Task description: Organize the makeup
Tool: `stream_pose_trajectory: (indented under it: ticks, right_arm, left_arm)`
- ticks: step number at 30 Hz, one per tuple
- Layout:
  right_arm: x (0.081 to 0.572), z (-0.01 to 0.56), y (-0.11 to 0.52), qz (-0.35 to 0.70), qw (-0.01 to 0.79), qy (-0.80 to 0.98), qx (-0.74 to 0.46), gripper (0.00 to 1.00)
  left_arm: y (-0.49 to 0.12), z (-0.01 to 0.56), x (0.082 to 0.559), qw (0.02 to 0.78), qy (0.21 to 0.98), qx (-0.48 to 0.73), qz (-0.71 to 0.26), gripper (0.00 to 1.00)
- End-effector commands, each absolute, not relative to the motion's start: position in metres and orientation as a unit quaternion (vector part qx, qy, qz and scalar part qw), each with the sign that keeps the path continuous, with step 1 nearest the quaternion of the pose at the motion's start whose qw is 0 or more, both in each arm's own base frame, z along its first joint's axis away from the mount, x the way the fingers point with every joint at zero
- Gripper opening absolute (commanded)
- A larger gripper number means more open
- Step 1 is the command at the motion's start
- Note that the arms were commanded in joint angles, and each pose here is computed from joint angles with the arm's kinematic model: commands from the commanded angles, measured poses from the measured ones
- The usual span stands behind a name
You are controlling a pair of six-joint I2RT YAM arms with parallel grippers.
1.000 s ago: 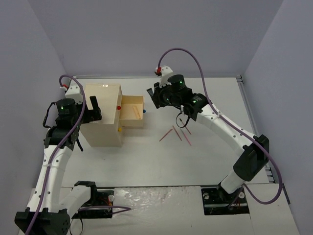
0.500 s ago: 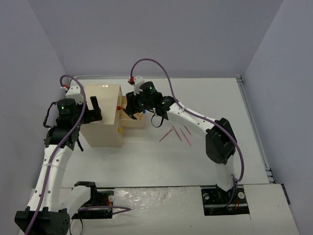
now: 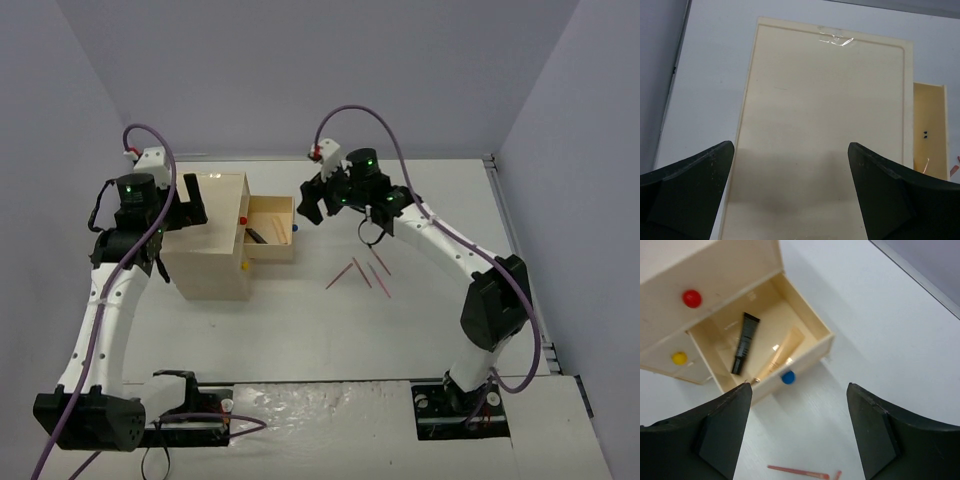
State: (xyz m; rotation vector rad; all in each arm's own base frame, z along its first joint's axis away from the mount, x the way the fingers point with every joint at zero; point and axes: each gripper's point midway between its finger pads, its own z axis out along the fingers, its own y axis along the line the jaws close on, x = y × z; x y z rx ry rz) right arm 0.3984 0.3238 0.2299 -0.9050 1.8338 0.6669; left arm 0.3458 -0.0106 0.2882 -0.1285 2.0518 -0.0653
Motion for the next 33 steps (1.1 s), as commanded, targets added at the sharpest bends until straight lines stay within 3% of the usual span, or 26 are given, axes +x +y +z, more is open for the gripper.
stream_pose_trajectory:
  ticks: [1,6,16,33]
  right_arm:
    - [0.388,0.217,0.315,0.292,0.473,0.693,-0.459,0.79]
    - [0.386,0.178,0.328,0.313,0.435,0.683,-0.495,0.84]
    - [0.392,0.153,0.365,0.320,0.424,0.645,-0.550,0.88]
    - [0.407,0.165,0.438,0.327,0.449,0.589,-0.587,0.88]
  left_arm:
    - [0.007,0.316,0.368,0.530,0.846,-0.057,0.003,0.97]
    - [0.025,0.312,0.379,0.518,0.853,-0.064,0.021,0.97]
    - [0.009,0.268,0.393,0.471,0.880,-0.049,-0.029,0.97]
    - [-0.023,0.232,0.396,0.420,0.899,-0.048,-0.118,0.97]
